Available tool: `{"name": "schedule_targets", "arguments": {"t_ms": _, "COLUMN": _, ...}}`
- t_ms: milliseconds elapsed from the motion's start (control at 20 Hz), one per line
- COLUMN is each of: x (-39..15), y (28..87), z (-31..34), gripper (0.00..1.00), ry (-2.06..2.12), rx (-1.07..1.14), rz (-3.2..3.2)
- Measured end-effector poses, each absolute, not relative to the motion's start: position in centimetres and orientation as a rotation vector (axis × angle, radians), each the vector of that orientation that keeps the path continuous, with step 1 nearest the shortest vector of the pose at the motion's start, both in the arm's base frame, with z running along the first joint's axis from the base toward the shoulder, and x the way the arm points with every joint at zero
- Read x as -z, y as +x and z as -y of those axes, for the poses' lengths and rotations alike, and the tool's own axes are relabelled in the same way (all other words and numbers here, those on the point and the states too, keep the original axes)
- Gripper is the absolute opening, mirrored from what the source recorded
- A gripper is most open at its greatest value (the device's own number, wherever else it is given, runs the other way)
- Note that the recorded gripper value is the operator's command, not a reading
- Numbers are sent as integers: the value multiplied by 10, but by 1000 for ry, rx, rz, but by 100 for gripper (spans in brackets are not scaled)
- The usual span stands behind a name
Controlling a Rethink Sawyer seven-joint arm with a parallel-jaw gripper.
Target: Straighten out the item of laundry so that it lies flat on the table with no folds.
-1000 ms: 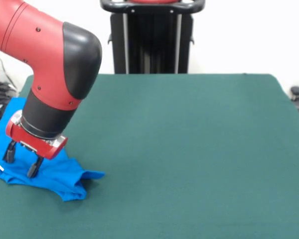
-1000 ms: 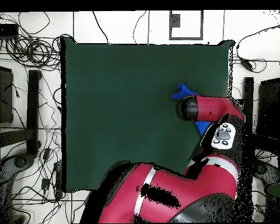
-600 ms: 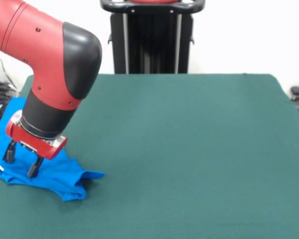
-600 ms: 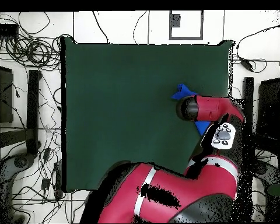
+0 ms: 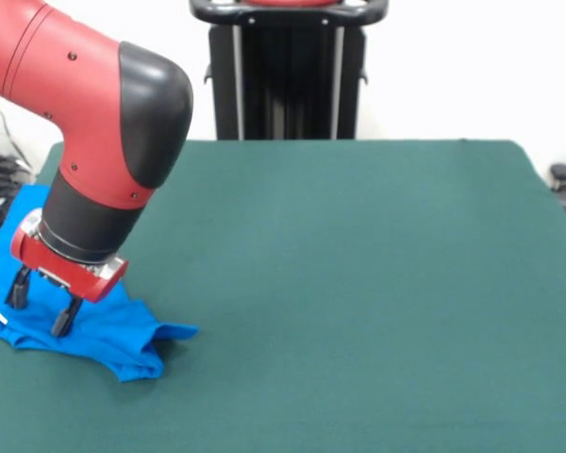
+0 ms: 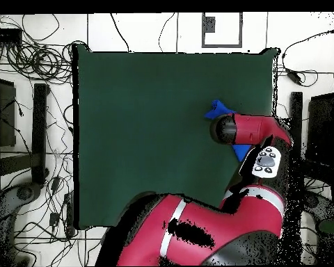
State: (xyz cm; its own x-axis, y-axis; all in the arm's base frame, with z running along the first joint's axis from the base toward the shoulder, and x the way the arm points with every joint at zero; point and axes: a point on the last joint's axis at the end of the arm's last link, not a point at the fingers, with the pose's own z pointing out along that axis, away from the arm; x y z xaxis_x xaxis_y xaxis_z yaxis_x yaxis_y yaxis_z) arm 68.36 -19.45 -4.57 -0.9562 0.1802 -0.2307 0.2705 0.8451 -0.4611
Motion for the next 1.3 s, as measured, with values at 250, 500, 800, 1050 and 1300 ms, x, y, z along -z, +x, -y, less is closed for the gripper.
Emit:
{"name": "schedule_targets", "arguments": {"t_ms": 250, "x": 43, "y": 682, "z": 194, "gripper": 100, "ry": 355, "rx": 749, "rz": -2846}}
{"name": "schedule_targets", "arguments": {"t_ms": 500, "x": 32, "y": 678, "z": 196, "gripper": 100, "ry": 371, "rx": 749, "rz": -2844}}
{"name": "schedule_targets", "arguments": {"t_ms": 800, "x": 8, "y": 677, "z": 202, "gripper": 100, "ry": 402, "rx": 748, "rz": -2826}}
{"name": "schedule_targets", "arguments": {"t_ms": 1050, "x": -12, "y": 683, "z": 207, "gripper": 100, "ry": 420, "rx": 746, "rz": -2798}}
{"name": "schedule_targets", "arguments": {"t_ms": 1300, "x": -30, "y": 690, "z": 212, "gripper": 100, "ry": 431, "rx": 744, "rz": -2771}}
